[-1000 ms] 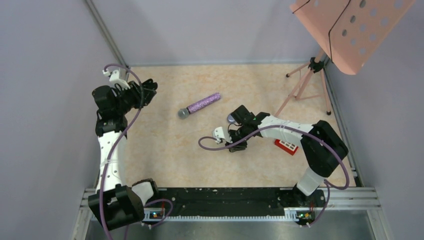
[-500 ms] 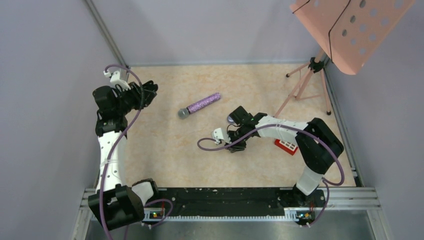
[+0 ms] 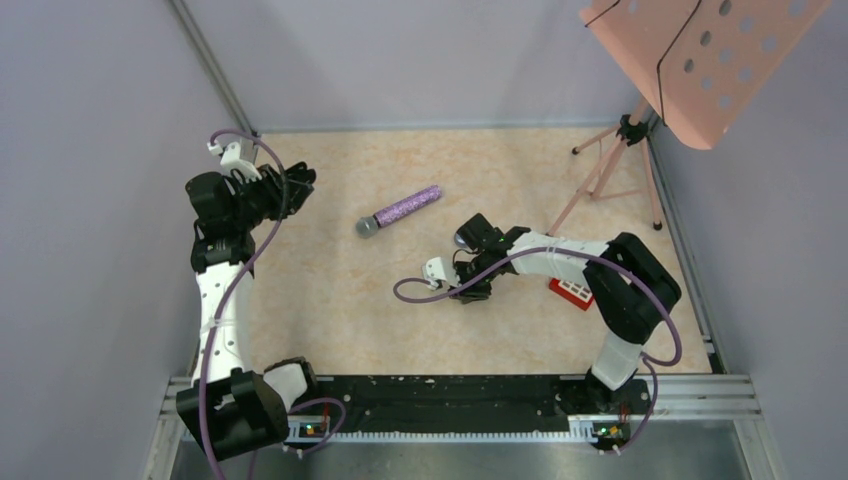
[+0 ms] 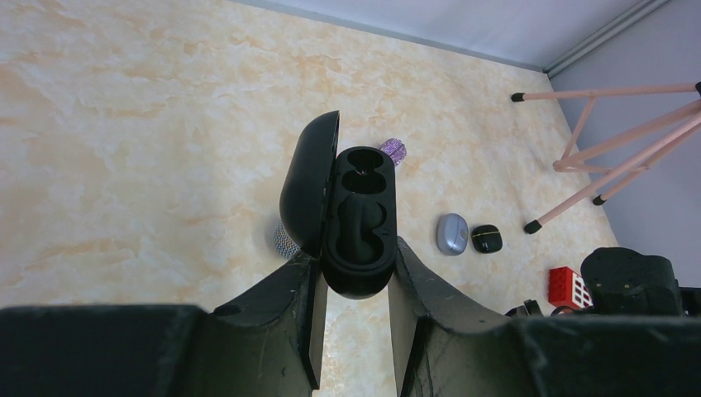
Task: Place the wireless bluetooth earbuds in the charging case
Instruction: Pick up the earbud from the center of the board.
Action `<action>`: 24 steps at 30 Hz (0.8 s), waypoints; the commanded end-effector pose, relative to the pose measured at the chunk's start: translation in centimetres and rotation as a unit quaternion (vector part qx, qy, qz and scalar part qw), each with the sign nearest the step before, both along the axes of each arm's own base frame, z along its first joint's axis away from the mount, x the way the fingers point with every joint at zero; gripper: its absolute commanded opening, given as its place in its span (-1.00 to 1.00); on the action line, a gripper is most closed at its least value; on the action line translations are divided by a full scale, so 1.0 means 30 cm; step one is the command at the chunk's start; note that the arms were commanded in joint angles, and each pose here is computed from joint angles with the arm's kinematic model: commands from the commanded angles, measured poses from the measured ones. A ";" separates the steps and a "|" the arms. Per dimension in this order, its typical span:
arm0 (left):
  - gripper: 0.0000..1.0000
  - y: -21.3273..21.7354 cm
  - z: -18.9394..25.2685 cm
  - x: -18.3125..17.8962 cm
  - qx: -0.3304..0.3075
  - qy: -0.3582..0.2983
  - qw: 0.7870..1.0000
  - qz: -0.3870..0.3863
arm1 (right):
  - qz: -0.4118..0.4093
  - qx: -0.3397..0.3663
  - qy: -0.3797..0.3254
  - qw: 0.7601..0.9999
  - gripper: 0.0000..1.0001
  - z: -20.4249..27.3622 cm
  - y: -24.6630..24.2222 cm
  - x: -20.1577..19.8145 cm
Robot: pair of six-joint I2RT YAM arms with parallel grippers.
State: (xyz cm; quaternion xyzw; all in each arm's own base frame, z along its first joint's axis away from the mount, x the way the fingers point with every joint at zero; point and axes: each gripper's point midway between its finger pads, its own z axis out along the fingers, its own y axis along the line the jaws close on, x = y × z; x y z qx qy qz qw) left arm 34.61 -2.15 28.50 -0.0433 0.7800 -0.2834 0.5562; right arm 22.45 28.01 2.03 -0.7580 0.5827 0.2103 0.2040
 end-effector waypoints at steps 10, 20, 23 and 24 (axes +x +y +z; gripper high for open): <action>-1.00 0.006 0.087 0.013 0.012 -0.043 0.999 0.000 | -0.025 0.002 -0.034 0.999 -0.37 0.049 0.022 0.059; -1.00 0.003 0.083 0.005 0.010 -0.043 0.999 0.000 | -0.034 0.014 -0.049 0.998 -0.41 0.084 0.042 0.087; -1.00 0.004 0.082 0.007 0.009 -0.043 0.999 0.001 | -0.036 0.019 -0.049 0.998 -0.44 0.093 0.046 0.087; -1.00 0.003 0.081 0.007 0.009 -0.043 0.999 0.001 | -0.037 0.021 -0.051 0.998 -0.43 0.099 0.049 0.089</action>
